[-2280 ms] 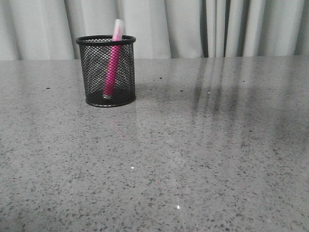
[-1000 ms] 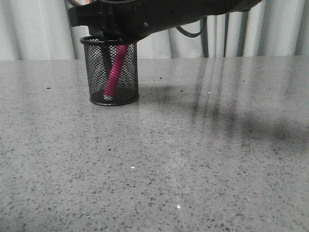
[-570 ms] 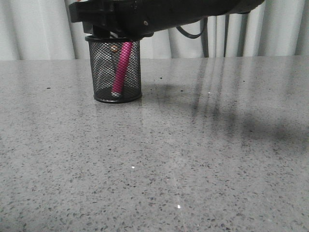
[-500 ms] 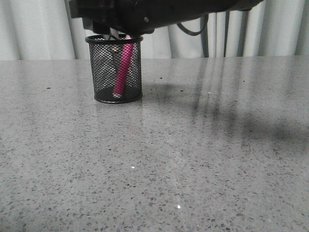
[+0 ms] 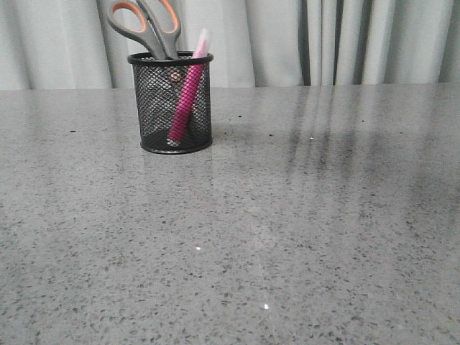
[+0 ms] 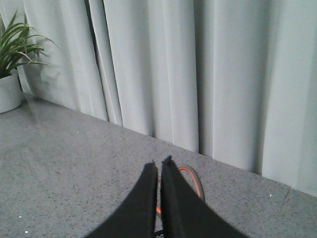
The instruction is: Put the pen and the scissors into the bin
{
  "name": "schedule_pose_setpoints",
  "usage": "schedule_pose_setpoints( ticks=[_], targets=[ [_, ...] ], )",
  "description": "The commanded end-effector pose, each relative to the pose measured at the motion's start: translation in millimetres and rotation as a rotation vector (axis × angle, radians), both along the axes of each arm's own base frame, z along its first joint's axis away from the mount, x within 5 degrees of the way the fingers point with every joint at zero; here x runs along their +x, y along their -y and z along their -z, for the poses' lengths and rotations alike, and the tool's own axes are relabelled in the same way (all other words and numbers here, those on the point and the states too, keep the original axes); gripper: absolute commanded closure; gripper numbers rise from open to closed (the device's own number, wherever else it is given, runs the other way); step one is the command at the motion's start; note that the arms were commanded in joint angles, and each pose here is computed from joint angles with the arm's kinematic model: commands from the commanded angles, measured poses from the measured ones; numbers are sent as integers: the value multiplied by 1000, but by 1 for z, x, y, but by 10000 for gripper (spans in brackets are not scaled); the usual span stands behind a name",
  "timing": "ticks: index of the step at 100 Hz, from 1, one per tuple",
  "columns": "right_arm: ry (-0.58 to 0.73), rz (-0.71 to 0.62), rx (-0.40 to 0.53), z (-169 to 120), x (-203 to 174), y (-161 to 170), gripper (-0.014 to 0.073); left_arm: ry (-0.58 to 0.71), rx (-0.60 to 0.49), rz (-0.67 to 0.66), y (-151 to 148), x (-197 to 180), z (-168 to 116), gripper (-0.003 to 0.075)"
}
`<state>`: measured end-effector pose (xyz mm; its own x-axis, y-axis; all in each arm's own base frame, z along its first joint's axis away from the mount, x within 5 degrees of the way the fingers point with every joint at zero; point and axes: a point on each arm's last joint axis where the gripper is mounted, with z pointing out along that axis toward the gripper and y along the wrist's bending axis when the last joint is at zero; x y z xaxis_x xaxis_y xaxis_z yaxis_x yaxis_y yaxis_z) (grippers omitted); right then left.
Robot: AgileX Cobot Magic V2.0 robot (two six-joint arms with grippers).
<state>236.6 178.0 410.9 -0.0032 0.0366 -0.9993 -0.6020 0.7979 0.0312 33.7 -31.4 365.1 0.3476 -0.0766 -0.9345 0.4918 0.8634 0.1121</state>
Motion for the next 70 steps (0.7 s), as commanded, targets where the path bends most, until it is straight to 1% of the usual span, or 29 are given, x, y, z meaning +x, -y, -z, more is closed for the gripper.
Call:
schedule_pose_setpoints(
  ticks=[1, 8, 14, 19, 29, 34, 40, 54, 63, 70],
  targets=[
    [128, 7, 69, -30, -39, 31, 664, -6, -59, -22, -4, 1, -7, 739],
    [167, 7, 82, -27, -72, 56, 664, -10, -75, -62, -8, 2, -5, 739],
    [186, 9, 57, -15, -99, 75, 664, -18, -84, -91, -10, 4, -3, 739],
    [181, 14, 23, 2, -122, 93, 664, -20, -87, -101, -11, 5, -3, 739],
    [165, 38, -45, 36, -154, 119, 664, -35, -82, -104, -10, 7, 2, 739],
    [185, 53, -56, 49, -167, 130, 664, -45, -77, -105, -10, 9, 6, 739],
    [231, 65, -32, 61, -184, 142, 664, -64, -69, -106, -9, 11, 12, 739],
    [325, 80, 26, 80, -213, 164, 664, -100, -61, -100, -7, 15, 23, 739],
    [346, 89, 43, 88, -223, 171, 664, -102, -58, -96, -6, 15, 24, 739],
    [326, 93, 31, 93, -223, 173, 664, -102, -59, -98, -6, 15, 24, 739]
  ],
)
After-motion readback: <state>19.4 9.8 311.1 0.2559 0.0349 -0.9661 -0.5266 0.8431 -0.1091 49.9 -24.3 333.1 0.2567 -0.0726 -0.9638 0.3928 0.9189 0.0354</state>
